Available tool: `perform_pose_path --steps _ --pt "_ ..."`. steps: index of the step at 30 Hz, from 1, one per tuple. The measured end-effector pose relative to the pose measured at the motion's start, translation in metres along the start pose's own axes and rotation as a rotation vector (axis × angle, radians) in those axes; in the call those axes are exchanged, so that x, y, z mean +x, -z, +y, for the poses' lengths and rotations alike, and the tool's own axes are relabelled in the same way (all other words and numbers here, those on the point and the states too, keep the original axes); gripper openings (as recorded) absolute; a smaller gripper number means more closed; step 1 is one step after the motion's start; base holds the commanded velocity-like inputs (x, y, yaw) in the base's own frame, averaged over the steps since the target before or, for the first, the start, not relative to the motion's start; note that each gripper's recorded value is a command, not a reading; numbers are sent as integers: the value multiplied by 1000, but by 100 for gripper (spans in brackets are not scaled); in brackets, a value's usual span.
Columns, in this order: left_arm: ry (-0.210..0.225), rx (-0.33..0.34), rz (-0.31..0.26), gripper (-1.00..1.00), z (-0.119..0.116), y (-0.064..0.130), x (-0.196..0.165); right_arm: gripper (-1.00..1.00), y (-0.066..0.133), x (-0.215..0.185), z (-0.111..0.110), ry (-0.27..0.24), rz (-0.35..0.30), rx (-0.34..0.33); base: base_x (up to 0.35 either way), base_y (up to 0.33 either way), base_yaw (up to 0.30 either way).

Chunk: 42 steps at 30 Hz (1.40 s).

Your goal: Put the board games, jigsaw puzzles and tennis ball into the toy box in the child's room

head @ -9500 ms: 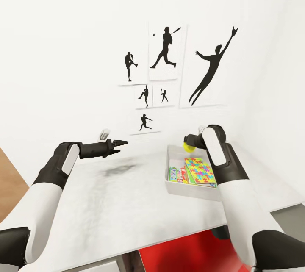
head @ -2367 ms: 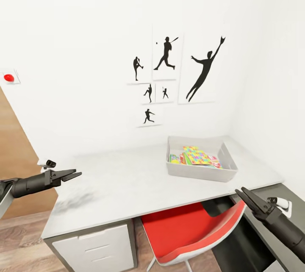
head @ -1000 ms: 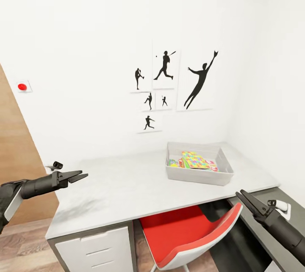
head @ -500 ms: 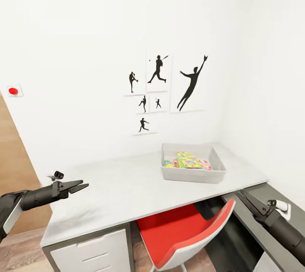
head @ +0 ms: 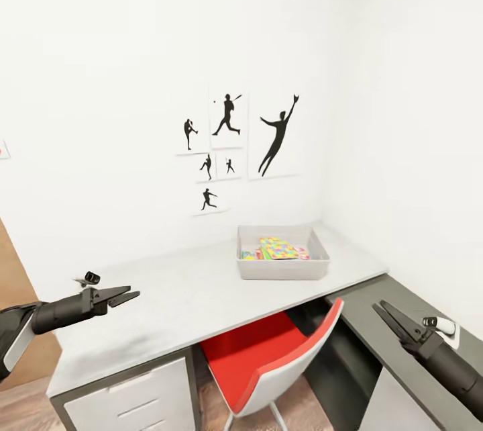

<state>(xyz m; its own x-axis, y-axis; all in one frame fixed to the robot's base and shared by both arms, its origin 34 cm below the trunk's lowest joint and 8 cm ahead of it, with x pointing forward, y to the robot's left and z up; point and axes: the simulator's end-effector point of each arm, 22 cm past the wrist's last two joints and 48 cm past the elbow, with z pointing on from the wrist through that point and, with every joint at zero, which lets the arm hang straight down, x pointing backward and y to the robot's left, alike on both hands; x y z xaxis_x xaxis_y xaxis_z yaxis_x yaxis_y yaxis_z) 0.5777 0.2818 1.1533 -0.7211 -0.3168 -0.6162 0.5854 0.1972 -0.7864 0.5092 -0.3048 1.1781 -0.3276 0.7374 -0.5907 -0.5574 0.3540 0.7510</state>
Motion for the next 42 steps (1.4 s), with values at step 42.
perform_pose_path --steps 42 --pt "-15 16 -13 100 -28 6 -11 100 4 -7 15 8 -23 -33 -109 -5 -200"
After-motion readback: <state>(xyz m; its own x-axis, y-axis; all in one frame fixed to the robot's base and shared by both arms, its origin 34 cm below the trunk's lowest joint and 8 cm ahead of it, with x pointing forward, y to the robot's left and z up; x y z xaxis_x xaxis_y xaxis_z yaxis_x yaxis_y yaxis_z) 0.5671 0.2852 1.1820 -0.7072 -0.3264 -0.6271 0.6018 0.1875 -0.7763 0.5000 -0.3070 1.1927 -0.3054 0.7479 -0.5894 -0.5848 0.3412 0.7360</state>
